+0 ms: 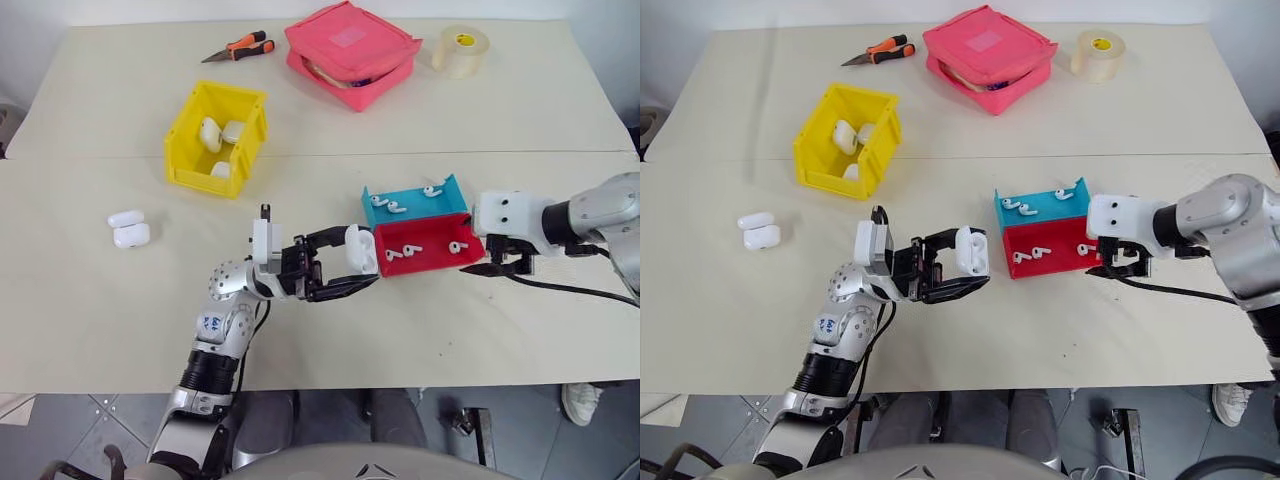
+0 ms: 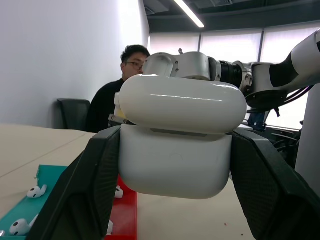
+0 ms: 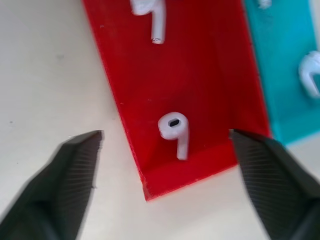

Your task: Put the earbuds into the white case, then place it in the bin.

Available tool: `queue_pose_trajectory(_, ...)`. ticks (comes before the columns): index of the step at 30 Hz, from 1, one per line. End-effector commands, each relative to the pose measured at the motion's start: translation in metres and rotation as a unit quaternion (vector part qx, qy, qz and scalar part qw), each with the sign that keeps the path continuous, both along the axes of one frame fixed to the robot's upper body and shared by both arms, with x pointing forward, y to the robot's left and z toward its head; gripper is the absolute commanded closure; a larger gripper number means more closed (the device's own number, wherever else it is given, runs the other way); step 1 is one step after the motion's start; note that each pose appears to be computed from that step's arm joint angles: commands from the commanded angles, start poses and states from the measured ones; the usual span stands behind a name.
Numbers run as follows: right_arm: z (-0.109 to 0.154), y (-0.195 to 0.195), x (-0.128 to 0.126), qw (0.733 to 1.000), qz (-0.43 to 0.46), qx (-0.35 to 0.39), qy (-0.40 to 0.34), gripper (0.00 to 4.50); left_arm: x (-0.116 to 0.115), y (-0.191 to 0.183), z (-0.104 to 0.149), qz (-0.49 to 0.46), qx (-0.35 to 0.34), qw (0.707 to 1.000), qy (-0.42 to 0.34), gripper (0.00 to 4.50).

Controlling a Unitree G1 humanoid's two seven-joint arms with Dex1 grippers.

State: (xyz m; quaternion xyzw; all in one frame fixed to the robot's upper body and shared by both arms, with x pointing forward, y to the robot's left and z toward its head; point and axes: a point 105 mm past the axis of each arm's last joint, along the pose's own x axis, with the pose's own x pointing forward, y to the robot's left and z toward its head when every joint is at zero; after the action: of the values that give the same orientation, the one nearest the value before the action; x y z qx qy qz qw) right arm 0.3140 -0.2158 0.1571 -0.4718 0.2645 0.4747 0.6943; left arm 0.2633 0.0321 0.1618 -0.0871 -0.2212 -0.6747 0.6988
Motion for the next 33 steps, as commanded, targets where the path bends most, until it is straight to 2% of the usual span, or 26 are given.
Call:
queue_pose_trajectory(1,0.007,0.006,0.004,1.000,0.023,-0.011,-0.017,1.64,-0.004,0.000,0.007,0.002,-0.012,1.000,-0.013,1.63)
queue_pose_trajectory(4,0.004,0.007,0.004,0.999,0.033,-0.017,-0.016,2.66,-0.005,0.000,0.008,0.004,-0.014,1.000,-0.011,1.63)
queue_pose_trajectory(12,0.001,0.004,0.013,0.994,0.073,-0.070,-0.040,2.66,-0.004,0.000,0.010,0.008,-0.013,1.000,-0.010,1.63)
queue_pose_trajectory(24,-0.008,0.005,0.014,0.993,0.087,-0.076,-0.021,2.66,-0.002,0.002,0.013,0.016,-0.012,1.000,-0.014,1.63)
queue_pose_trajectory(27,-0.011,0.003,0.014,0.993,0.088,-0.081,-0.016,3.29,-0.002,0.002,0.014,0.018,-0.012,1.000,-0.015,1.63)
queue_pose_trajectory(29,-0.013,0.002,0.014,0.992,0.089,-0.084,-0.012,3.92,-0.002,0.003,0.014,0.019,-0.013,1.000,-0.015,1.63)
queue_pose_trajectory(33,-0.013,0.004,0.016,0.992,0.090,-0.084,-0.018,4.00,-0.002,0.004,0.015,0.022,-0.012,1.000,-0.016,1.63)
